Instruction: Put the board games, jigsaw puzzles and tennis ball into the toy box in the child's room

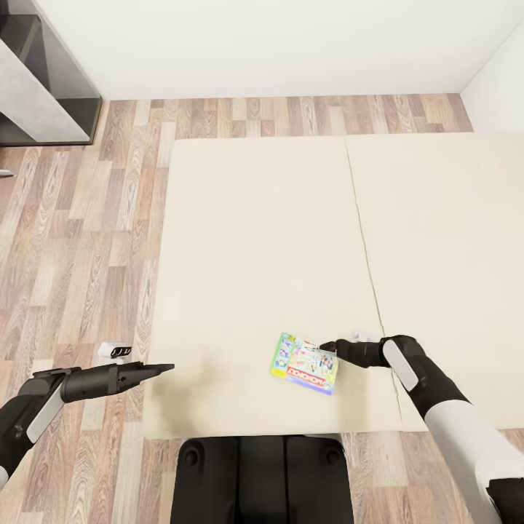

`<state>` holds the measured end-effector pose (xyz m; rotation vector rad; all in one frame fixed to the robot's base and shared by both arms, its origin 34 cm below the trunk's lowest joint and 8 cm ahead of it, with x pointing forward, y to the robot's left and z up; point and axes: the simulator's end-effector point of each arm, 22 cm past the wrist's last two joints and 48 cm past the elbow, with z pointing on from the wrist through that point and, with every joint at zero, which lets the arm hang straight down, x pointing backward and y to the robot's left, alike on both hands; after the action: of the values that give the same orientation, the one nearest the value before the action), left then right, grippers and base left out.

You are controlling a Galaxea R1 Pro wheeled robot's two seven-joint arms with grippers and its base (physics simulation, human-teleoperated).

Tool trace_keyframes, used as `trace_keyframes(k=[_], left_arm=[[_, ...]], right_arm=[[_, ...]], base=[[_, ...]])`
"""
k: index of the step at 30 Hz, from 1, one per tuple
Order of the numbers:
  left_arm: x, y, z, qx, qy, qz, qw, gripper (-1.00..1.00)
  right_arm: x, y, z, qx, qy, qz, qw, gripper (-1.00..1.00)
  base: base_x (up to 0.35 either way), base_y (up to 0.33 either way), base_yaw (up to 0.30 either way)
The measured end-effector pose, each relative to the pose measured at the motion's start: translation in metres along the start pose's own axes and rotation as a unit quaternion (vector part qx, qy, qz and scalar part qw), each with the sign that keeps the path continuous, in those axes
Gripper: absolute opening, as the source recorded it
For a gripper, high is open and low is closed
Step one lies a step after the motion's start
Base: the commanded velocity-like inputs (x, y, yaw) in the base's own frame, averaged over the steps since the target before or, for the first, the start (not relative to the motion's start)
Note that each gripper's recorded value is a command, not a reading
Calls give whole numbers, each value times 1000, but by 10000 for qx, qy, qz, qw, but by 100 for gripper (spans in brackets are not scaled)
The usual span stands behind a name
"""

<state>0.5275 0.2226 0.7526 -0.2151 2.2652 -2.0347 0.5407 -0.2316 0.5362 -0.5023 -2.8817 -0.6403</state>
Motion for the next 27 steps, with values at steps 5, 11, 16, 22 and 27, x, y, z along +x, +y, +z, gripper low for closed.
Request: trace_keyframes(k=[5, 11, 16, 22, 27], left_arm=[[0, 0, 0, 0, -1, 1, 10000, 100], [0, 0, 0, 0, 0, 1, 10000, 100], [0, 0, 0, 0, 0, 1, 10000, 100], [0, 0, 0, 0, -1, 1, 10000, 100], [0, 0, 0, 0, 0, 1, 10000, 100]], right_arm=[[4, 14, 6, -104, 33, -9, 9999, 100], [5, 23, 9, -171, 43, -19, 9998, 100], [0, 31, 9, -224, 14, -45, 9997, 100], [-4, 40, 10, -281, -5, -69, 9996, 100], [1, 58, 16, -411, 39, -73, 9991, 100]], base=[[0, 0, 0], [0, 0, 0], [0, 0, 0], [0, 0, 0], [0, 0, 0]])
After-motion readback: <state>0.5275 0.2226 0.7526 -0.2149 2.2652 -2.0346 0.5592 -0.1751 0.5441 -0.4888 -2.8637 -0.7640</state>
